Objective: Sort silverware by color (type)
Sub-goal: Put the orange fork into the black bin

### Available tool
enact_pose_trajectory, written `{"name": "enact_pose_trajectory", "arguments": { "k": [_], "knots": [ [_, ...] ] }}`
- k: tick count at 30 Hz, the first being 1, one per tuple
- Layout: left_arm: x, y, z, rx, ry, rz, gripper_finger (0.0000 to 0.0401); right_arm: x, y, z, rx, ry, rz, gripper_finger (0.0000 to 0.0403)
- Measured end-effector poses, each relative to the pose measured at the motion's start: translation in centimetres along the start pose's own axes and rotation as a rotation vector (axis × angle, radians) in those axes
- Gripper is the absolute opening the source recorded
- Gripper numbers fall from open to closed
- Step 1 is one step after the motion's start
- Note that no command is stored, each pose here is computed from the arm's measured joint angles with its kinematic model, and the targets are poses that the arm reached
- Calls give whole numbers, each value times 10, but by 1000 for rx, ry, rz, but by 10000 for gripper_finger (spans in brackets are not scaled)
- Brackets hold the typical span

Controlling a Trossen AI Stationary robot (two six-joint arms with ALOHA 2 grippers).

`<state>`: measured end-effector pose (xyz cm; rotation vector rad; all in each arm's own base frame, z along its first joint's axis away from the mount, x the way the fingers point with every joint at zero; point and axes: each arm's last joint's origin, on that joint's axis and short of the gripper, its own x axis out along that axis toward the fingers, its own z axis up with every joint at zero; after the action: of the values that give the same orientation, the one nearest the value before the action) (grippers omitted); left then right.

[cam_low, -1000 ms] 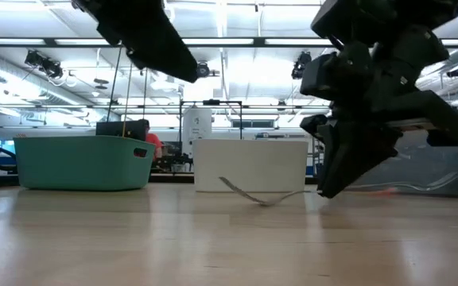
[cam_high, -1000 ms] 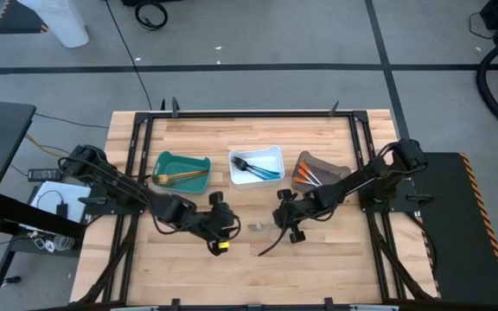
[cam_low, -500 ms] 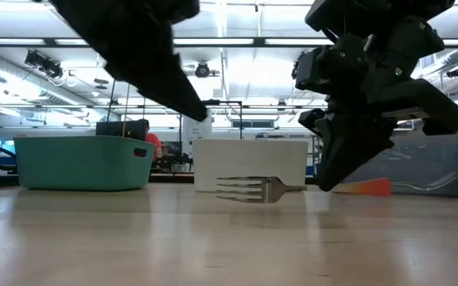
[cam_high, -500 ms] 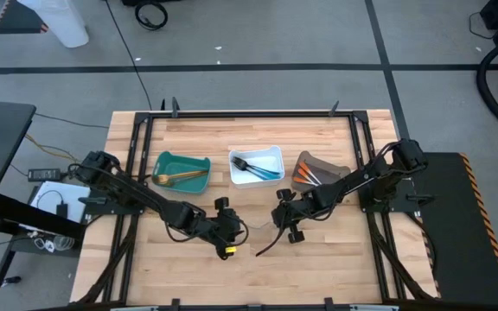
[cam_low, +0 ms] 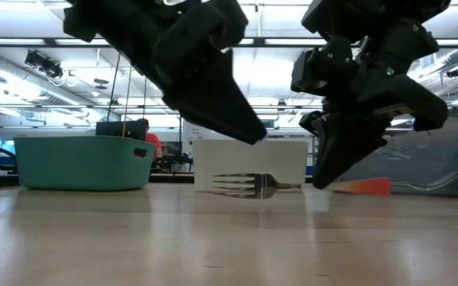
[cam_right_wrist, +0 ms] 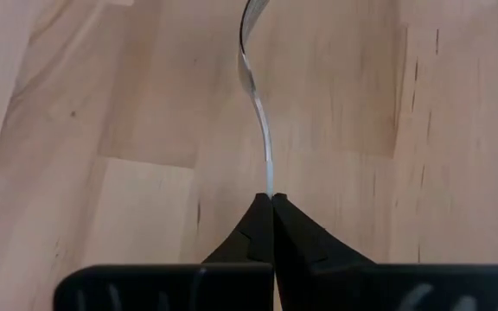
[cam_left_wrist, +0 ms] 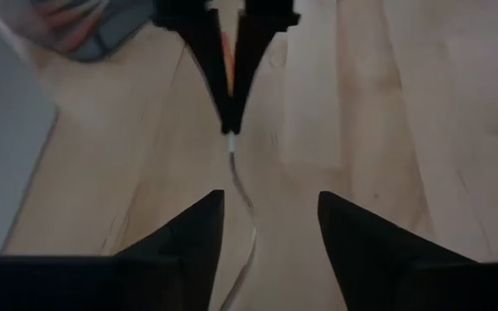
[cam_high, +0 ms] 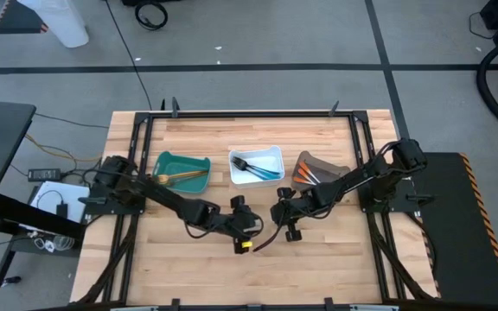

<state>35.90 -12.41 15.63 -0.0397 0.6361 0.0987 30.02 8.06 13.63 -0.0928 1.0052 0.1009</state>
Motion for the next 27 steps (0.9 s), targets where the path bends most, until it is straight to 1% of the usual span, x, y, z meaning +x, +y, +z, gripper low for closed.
{"name": "enact_pose_trajectory", "arguments": {
  "k": [3, 5, 10, 14, 19, 23, 27],
  "knots": [
    [8, 1, -4, 17, 21, -6, 212, 0, 0, 1, 1, -10, 1, 1],
    [13, 3, -9, 22, 48, -13, 215, 0, 0, 2, 1, -18, 1, 1],
    [22, 11, -13, 15, 70, 4, 205, 0, 0, 3, 1, -33, 3, 0],
    [25, 14, -14, 32, 71, 10, 186, 0, 0, 4, 6, -37, 12, 0],
    [26, 13, -16, 49, 89, -16, 156, -1, 1, 4, 9, -42, 18, 0],
    [26, 13, -17, 51, 104, -45, 123, -1, 1, 4, 7, -41, 30, 0],
    [26, 13, -17, 51, 113, -58, 82, -1, 1, 4, 3, -41, 30, 0]
  ]
}}
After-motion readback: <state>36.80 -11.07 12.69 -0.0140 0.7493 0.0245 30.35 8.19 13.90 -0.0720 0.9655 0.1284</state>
